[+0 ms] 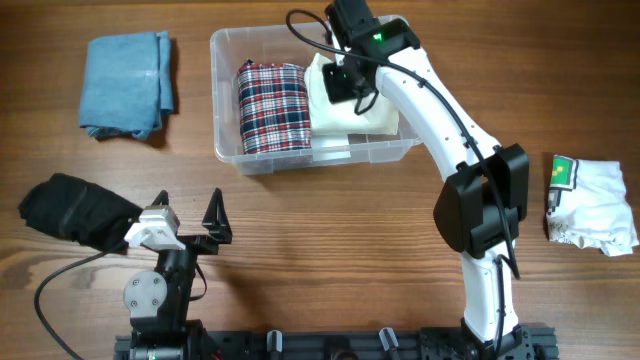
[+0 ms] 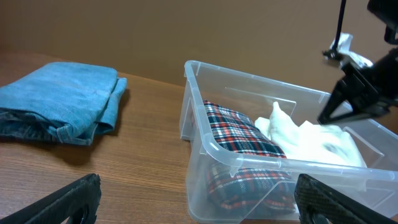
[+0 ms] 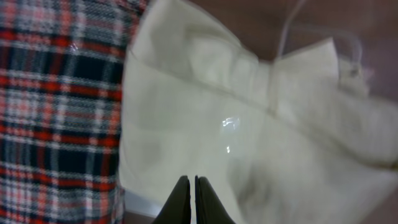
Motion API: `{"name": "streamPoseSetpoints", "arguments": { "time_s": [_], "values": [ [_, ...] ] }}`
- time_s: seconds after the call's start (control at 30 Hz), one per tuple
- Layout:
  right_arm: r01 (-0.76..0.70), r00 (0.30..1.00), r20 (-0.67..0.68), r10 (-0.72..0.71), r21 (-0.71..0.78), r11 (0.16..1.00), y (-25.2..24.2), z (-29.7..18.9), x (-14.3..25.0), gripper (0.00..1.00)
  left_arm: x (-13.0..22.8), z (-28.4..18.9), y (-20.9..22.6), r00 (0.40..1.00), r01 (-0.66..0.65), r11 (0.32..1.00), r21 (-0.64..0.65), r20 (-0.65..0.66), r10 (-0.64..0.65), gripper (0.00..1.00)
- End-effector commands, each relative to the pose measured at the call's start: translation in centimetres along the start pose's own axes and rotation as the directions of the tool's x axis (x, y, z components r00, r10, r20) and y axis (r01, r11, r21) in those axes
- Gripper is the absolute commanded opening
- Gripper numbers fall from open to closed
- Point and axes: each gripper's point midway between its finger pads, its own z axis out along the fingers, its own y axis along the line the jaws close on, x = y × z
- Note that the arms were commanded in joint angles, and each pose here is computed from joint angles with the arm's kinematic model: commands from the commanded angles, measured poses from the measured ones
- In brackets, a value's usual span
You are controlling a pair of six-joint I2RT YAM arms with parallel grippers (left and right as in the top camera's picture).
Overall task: Pack container
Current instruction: 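Push and flatten the cream cloth into the bin with the right gripper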
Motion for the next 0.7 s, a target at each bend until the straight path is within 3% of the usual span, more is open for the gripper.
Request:
{"name": "streamPoseSetpoints", "arguments": {
  "time_s": [0.0, 0.33, 0.47, 0.67],
  "values": [
    [0.073, 0.996, 0.053, -0.071, -0.038, 0.997, 0.9, 1.9, -1.6, 0.04, 0.2, 0.0, 0.4, 1.0, 0.01, 1.0, -0.018, 0.003, -0.01, 1.0],
    [0.105, 0.988, -0.096, -0.121, -0.157, 0.982, 2.5, 11.3, 2.6, 0.04, 0.2, 0.0, 0.4, 1.0, 0.01, 1.0, -0.018, 0.003, -0.01, 1.0],
    [0.109, 0.99, -0.07, -0.121, -0.158, 0.981, 2.6, 10.1, 1.7, 0.04, 0.2, 0.0, 0.4, 1.0, 0.01, 1.0, -0.018, 0.003, -0.01, 1.0],
    [0.078, 0.997, 0.034, -0.074, -0.129, 0.989, 1.9, 2.9, -1.3, 0.04, 0.2, 0.0, 0.4, 1.0, 0.01, 1.0, -0.018, 0.003, -0.01, 1.0]
  ]
}}
